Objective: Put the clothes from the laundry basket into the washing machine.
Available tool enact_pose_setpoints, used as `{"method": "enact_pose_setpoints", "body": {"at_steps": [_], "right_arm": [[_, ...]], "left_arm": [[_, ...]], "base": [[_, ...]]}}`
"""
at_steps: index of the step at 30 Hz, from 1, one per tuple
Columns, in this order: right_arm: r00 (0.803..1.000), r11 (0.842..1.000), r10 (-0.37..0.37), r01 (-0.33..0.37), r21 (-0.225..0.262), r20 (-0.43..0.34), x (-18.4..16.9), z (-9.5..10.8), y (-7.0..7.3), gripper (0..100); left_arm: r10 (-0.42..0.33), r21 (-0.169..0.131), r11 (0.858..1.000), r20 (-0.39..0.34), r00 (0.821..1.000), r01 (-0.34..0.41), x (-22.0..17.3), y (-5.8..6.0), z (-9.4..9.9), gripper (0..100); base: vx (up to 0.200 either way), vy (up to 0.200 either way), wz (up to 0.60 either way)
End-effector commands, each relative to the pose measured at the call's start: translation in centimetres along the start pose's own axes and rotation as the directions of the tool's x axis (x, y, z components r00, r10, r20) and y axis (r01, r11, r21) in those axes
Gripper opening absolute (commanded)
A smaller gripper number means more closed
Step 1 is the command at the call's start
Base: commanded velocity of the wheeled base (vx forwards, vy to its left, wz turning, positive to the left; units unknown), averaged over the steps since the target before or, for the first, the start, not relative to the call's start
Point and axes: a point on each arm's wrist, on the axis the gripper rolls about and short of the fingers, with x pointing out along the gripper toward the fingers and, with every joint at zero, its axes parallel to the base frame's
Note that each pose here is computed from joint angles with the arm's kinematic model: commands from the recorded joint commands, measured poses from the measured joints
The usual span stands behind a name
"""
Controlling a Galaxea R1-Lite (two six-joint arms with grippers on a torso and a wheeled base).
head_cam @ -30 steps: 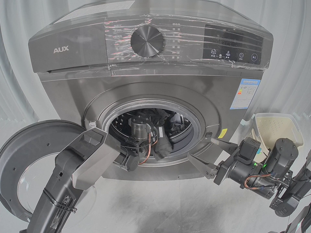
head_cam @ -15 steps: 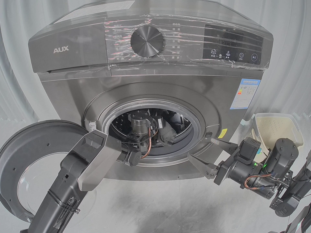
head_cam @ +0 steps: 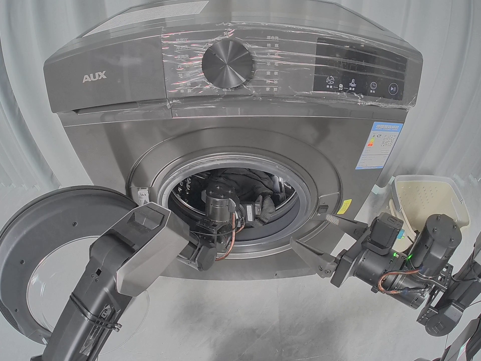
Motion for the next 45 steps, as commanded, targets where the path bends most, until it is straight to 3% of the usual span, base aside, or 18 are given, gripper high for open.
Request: {"method": "enact_pose_setpoints", "body": {"at_steps": [1,6,11,12,18,28,35,38,39,41,42,43,45], "right_arm": [[1.000,1.000,0.003,-0.003,0.000,-0.001,0.0,-0.1,0.0,100],[1.000,1.000,0.003,-0.003,0.000,-0.003,0.0,-0.1,0.0,100],[1.000,1.000,0.005,-0.005,0.002,0.000,0.0,0.0,0.1,100],[1.000,1.000,0.005,-0.005,0.002,0.000,0.0,0.0,0.1,100],[1.000,1.000,0.006,-0.006,0.002,-0.002,0.0,-0.1,0.1,100],[1.000,1.000,0.010,-0.010,0.000,0.001,0.0,0.0,0.2,100],[1.000,1.000,0.011,-0.011,0.002,-0.001,0.0,0.0,0.2,100],[1.000,1.000,0.011,-0.011,0.002,-0.003,0.0,-0.1,0.2,100],[1.000,1.000,0.011,-0.011,0.000,-0.001,0.0,0.0,0.2,100],[1.000,1.000,0.011,-0.011,0.000,-0.001,0.0,0.0,0.2,100],[1.000,1.000,0.010,-0.010,0.002,-0.001,0.0,0.0,0.2,100],[1.000,1.000,0.010,-0.010,0.000,-0.001,0.0,0.0,0.2,100],[1.000,1.000,0.010,-0.010,0.002,-0.001,0.0,0.0,0.2,100]], "left_arm": [[-0.042,0.011,0.999,-0.055,0.998,0.043,-1.3,-0.8,0.1,100],[-0.046,0.017,0.999,-0.091,0.995,0.048,-0.9,-0.6,-2.2,100],[-0.044,0.015,0.999,-0.084,0.995,0.045,-0.5,-0.6,-2.5,100],[-0.045,0.014,0.999,-0.081,0.996,0.046,-0.5,-0.6,-2.4,0],[-0.051,0.004,0.999,-0.047,0.998,0.052,-0.2,-0.8,-1.5,0],[0.024,-0.050,0.999,0.137,0.990,-0.017,2.6,-0.8,1.4,0],[0.024,-0.048,0.999,0.113,0.993,-0.019,2.3,-0.9,0.9,0],[0.017,-0.050,0.999,0.096,0.995,-0.013,1.6,-1.3,1.6,0],[0.013,-0.057,0.998,0.091,0.996,-0.008,1.3,-1.5,1.8,100],[0.006,-0.077,0.997,0.087,0.996,0.000,1.0,-1.9,2.0,100],[-0.007,-0.113,0.993,0.085,0.996,0.017,0.5,-2.7,2.7,100],[-0.014,-0.128,0.991,0.077,0.997,0.024,0.2,-3.0,3.1,100],[-0.024,-0.142,0.989,0.035,0.999,0.029,-0.3,-3.4,3.2,100]], "base": [[0.000,0.000,0.00],[0.000,0.000,0.00],[0.000,0.000,0.00],[0.000,0.000,0.00],[0.000,0.000,0.00],[0.000,0.000,0.00],[0.000,0.000,0.00],[0.000,0.000,0.00],[0.000,0.000,0.00],[0.000,0.000,0.00],[0.000,0.000,0.00],[0.000,0.000,0.00],[0.000,0.000,0.00]]}}
